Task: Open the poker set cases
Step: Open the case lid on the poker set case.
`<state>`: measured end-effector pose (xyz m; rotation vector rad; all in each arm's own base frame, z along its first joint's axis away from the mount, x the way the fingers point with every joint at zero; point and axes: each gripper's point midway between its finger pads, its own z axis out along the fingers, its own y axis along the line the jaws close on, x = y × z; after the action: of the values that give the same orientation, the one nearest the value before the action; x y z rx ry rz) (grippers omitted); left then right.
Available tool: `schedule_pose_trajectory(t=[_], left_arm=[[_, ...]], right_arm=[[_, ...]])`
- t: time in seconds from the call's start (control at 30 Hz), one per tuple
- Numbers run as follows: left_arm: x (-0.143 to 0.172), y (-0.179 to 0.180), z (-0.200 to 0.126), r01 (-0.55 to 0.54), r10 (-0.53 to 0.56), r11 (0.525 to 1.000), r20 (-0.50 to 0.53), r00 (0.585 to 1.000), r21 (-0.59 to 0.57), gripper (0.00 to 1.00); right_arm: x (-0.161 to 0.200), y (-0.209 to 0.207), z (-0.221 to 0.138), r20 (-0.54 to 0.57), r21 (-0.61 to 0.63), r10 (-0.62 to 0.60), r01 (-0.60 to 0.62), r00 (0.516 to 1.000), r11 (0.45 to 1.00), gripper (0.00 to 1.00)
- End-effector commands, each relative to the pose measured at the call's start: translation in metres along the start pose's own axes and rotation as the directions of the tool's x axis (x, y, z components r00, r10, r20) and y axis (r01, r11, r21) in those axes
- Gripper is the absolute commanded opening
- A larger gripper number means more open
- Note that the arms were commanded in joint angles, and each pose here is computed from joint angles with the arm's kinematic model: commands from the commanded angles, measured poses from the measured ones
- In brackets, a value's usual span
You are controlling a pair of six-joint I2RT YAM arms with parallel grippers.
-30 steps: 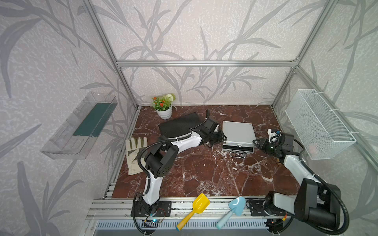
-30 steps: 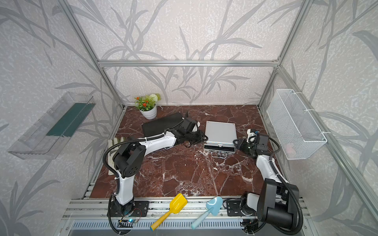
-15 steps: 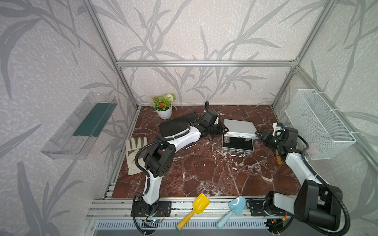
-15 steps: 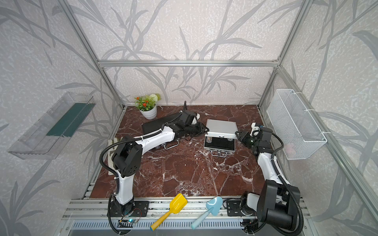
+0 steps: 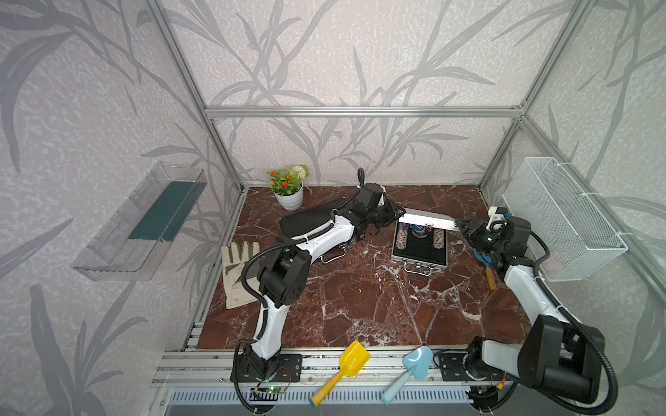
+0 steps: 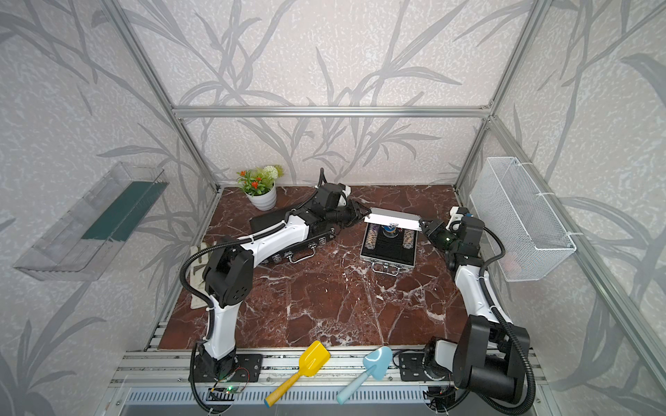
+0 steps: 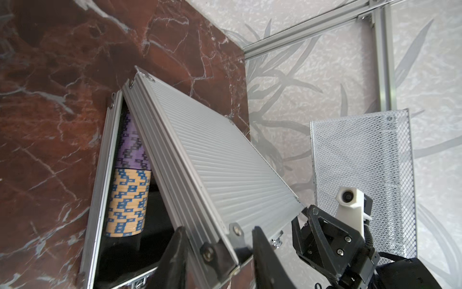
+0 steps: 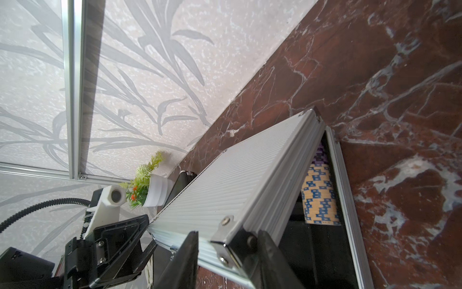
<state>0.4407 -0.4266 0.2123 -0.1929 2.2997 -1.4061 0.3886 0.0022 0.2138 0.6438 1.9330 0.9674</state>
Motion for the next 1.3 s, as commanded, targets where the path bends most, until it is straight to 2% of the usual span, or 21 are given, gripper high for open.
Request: schedule_pose_trajectory(t=[0.0,0.4,0.6,0.87,1.03,1.27], left_arm=[[0.033,-0.072,0.006,-0.02,0.049,0.971,-0.115,0.992,0.239,0.32],[0.002,-0.097,0.029,0.014,0.01,0.951,-0.076,0.997,0.308,0.34],[-0.014,-0.099,0.046,0.064,-0.043,0.939,-0.071,0.997,0.337,0.35],[-0.033,-0.11,0.057,0.066,-0.055,0.928,-0.039,0.998,0.366,0.38],[-0.044,-0.117,0.07,0.093,-0.089,0.904,-0.031,0.996,0.418,0.42],[-0.061,-0.106,0.087,0.143,-0.178,0.856,0.024,0.984,0.497,0.51]], right_arm=[[0.019,0.068,0.004,-0.124,-0.238,-0.066,0.035,0.99,0.971,0.4],[0.004,0.08,0.022,-0.074,-0.256,-0.043,0.023,0.996,0.966,0.4],[-0.007,0.073,0.036,-0.048,-0.237,-0.04,0.027,0.998,0.971,0.41],[-0.021,0.069,0.049,-0.014,-0.225,-0.027,0.023,1.0,0.974,0.43],[-0.03,0.065,0.059,0.012,-0.219,-0.015,0.017,1.0,0.976,0.45],[-0.045,0.06,0.072,0.043,-0.215,0.006,0.003,0.999,0.977,0.48]])
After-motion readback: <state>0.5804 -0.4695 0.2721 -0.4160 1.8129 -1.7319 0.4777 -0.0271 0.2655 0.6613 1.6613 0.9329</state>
